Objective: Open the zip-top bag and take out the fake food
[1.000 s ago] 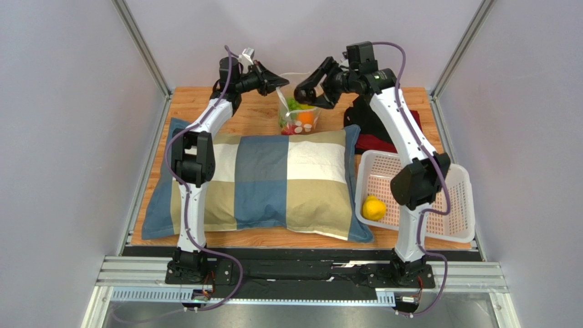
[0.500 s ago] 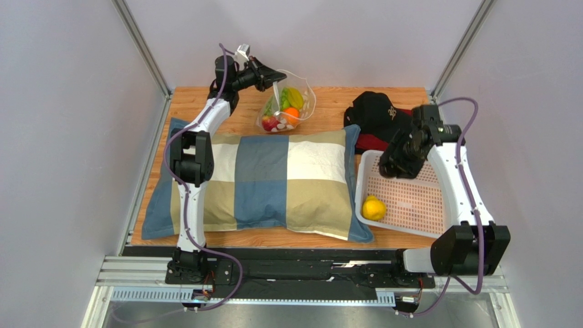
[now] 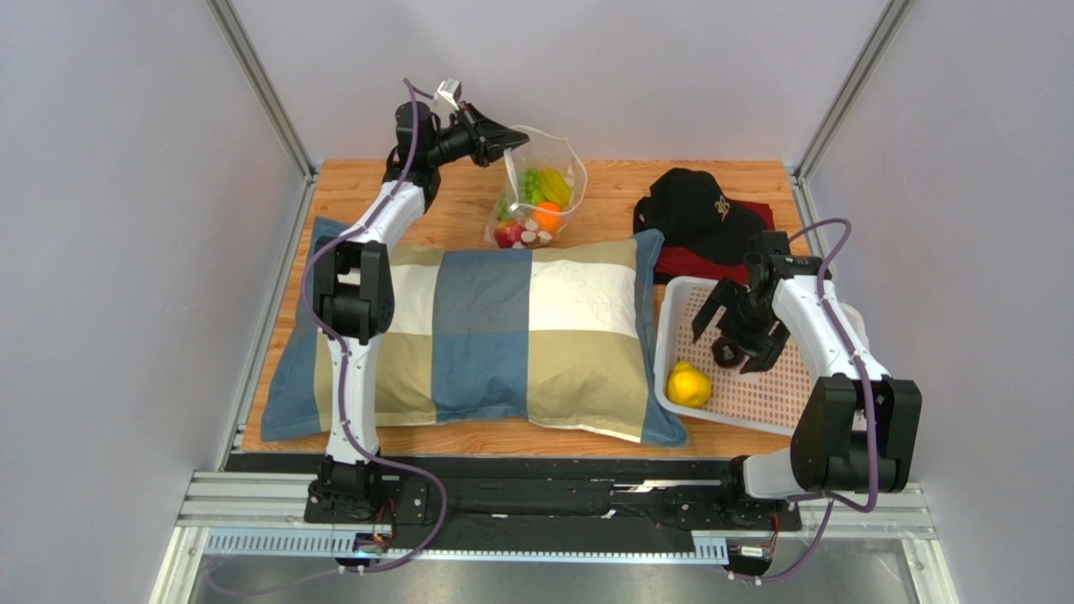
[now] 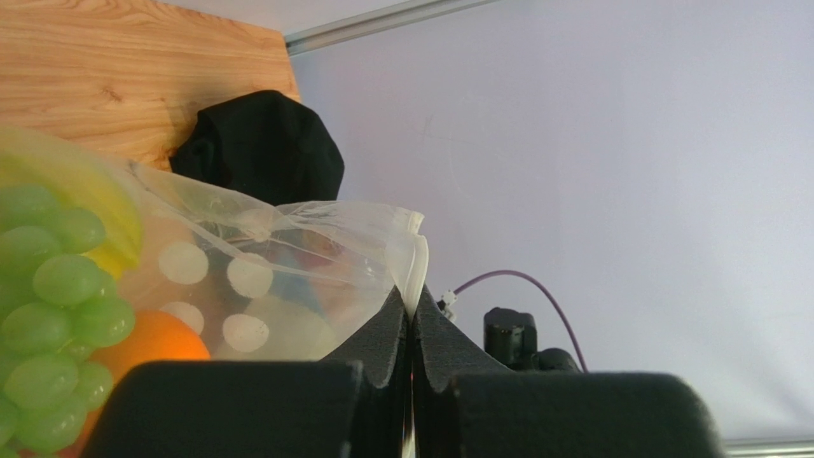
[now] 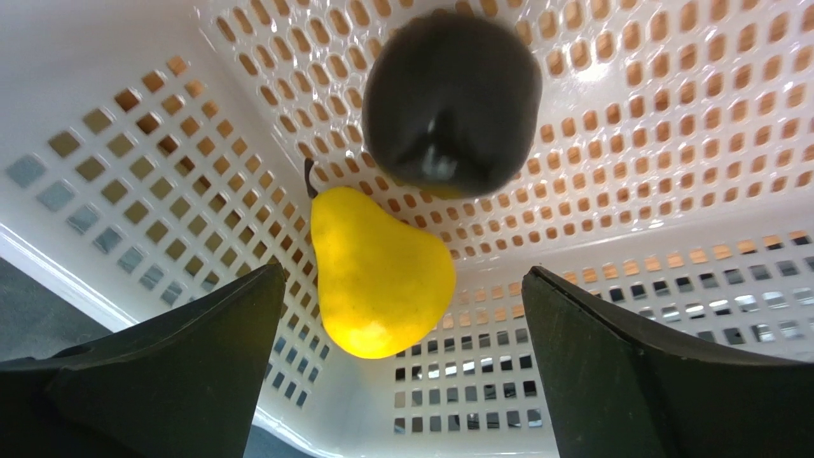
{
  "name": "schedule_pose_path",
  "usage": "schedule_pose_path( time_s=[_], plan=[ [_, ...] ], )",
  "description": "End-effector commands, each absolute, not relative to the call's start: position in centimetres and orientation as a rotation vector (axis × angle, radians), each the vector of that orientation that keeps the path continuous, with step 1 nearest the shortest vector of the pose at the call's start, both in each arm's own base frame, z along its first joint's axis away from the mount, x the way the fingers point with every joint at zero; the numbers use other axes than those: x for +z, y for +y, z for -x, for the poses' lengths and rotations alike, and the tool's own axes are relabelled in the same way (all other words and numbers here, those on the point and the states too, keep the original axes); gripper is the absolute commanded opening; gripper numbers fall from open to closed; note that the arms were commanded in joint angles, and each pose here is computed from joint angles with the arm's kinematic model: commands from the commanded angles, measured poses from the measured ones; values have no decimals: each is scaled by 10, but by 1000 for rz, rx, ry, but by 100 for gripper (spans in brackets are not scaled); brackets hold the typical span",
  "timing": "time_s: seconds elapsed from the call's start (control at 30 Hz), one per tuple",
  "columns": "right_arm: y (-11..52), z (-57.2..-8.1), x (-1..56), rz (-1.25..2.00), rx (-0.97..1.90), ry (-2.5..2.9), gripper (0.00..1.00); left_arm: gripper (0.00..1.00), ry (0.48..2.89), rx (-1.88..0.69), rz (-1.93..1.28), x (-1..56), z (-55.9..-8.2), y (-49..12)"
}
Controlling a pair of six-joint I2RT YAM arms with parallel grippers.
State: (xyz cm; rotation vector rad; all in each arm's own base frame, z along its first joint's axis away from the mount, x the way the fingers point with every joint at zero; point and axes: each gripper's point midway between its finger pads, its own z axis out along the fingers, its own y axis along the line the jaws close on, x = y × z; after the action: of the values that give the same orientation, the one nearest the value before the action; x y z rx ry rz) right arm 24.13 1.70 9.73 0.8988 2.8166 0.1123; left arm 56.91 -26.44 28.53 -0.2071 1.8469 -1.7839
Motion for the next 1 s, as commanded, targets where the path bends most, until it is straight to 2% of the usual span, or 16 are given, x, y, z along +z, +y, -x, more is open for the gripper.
schedule_pose_path(
  time_s=[0.0,0.07,0.13,0.27,0.33,0.37,0.4,0.57,0.6,0.63,0.77,0.8,0.97],
  plan=[
    [6,-279,134,-769,22,2673,100,0,1766,-1809,114,319,-558,-268],
    [31,-302,162,-636,102,2608,99,0,1762,-1813,111,318,-558,-270],
    [54,-320,184,-546,186,2553,93,0,1758,-1822,105,319,-556,-273],
    [135,-370,247,-307,390,2379,88,0,1768,-1833,87,312,-551,-281],
    [163,-384,258,-231,467,2359,84,0,1772,-1837,83,308,-549,-286],
    [183,-395,251,-183,488,2372,82,0,1780,-1839,101,302,-550,-287],
    [197,-407,268,-143,539,2331,76,0,1773,-1842,90,301,-548,-291],
    [251,-456,273,26,649,2277,63,0,1785,-1858,105,290,-544,-302],
    [258,-467,256,37,641,2302,55,0,1775,-1857,103,291,-544,-302],
    [265,-475,267,63,669,2267,48,0,1781,-1864,104,289,-543,-306],
    [283,-495,254,104,709,2243,38,0,1777,-1876,100,292,-540,-313],
    [283,-498,253,96,705,2242,32,0,1777,-1876,98,292,-540,-314],
    [284,-506,227,107,666,2252,33,0,1769,-1881,113,297,-541,-316]
  ],
)
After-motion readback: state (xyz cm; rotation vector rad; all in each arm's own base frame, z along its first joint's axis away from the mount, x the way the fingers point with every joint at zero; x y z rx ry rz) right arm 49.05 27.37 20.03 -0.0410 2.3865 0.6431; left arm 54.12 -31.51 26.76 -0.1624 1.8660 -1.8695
